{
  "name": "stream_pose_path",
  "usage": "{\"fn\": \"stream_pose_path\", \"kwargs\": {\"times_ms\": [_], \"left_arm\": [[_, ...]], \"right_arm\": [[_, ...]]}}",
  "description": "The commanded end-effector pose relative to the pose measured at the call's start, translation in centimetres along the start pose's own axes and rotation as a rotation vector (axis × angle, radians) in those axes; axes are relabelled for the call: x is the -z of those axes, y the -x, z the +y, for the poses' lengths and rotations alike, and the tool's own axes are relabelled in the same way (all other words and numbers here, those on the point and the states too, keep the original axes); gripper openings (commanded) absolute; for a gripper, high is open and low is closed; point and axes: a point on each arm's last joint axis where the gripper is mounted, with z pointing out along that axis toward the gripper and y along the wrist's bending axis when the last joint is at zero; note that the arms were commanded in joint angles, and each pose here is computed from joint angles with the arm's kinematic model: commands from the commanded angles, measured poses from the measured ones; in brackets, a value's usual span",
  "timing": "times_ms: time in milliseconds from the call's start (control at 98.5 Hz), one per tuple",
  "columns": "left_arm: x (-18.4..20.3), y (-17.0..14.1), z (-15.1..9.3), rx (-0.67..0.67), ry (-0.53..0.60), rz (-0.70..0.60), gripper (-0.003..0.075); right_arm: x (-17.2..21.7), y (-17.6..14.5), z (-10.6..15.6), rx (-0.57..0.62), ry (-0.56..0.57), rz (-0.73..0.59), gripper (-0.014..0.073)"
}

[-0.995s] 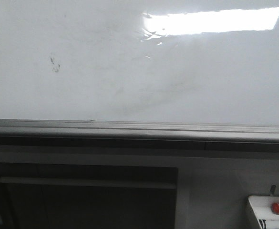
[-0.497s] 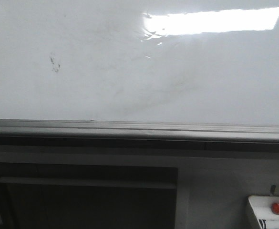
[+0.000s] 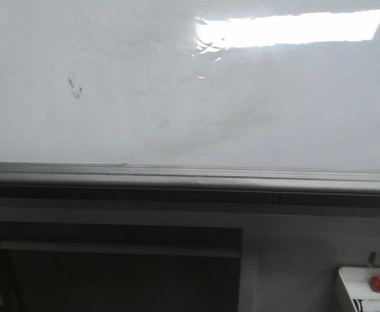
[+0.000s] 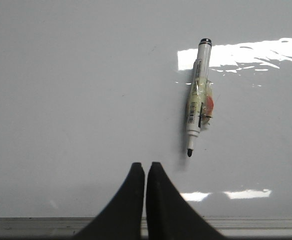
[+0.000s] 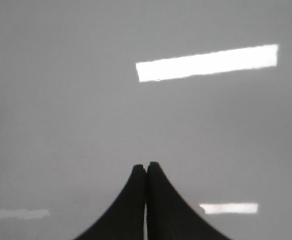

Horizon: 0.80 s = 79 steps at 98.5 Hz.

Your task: Write number 2 on whiteboard

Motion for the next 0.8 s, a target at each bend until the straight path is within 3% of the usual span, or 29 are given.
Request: {"fn": "stream_pose_path", "kwargs": {"times_ms": [0,193,477,660,792], "left_arm": [[0.6,3.0,0.1,0.050,0.006,-0.145,-0.0018],[1.2,8.1,-0.1,0.061,-0.030,-0.098,-0.0018],[-0.3,14.0,-0.5,0.046,-0.080,0.155,-0.0018],[-2.1,14.9,-0.5,0.043,-0.087,0.243,-0.0018],[-2.9,14.6,-0.5,0.044,-0.087,0.281,-0.0018]], "right_arm": [[0.4,2.7,0.1,-0.028,-0.003,-0.088,-0.0066],[1.1,7.1,0.1,-0.042,-0.036,-0.012,-0.0066],[-0.5,12.3,0.1,0.047,-0.070,0.202,-0.0066],[-2.5,13.4,0.0,0.075,-0.085,0.385,-0.0066],[-3.5,13.0,0.0,0.066,-0.083,0.441,-0.0066]]}}
